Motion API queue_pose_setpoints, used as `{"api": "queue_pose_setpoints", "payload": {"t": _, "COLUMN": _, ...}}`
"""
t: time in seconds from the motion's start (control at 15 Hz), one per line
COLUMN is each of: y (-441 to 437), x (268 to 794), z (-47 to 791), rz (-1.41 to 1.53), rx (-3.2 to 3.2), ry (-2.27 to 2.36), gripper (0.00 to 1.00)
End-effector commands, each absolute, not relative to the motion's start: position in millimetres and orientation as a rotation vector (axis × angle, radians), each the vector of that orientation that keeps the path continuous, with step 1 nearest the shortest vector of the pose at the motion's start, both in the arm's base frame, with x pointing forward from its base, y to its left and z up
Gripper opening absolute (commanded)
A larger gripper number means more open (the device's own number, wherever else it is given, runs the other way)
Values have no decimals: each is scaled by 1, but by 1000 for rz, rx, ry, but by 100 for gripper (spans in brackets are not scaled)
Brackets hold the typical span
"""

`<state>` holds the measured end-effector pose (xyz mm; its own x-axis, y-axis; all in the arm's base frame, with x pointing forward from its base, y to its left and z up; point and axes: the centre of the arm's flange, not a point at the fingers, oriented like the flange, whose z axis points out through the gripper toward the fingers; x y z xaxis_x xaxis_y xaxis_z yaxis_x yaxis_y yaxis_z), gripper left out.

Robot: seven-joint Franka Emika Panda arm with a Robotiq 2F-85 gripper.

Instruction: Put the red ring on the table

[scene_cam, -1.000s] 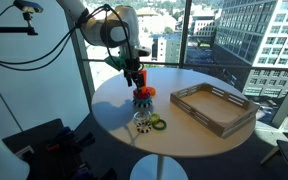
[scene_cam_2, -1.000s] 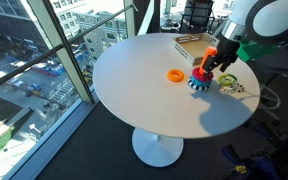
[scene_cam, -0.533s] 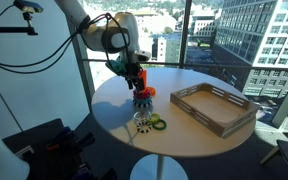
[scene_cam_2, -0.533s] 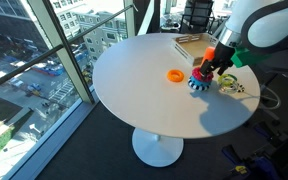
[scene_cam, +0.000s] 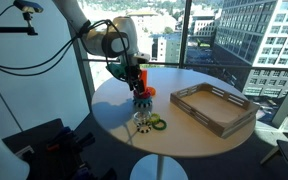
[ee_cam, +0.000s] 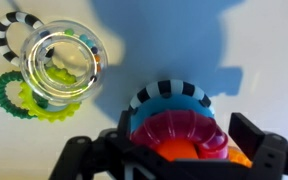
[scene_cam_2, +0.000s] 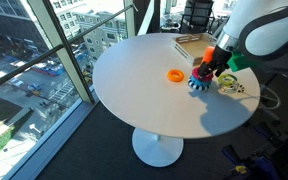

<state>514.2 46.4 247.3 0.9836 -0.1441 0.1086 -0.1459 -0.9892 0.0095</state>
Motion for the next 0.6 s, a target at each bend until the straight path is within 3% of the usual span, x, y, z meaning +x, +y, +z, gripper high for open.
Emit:
{"api": "queue_pose_setpoints", "payload": {"t": 0.0, "y": 45, "x": 513, "z": 247, "rz": 221, "rx": 3091, "ry": -281, "gripper": 100}}
{"api": "queue_pose_setpoints", "payload": {"t": 0.47, "y": 43, "x": 516, "z": 244, "rz": 266, "rx": 3084, "ry": -301, "gripper": 100}}
{"api": "queue_pose_setpoints", "payload": {"t": 0.53, "y": 43, "x": 516, "z": 243, "rz": 270, "rx": 3083, "ry": -304, "gripper": 96}}
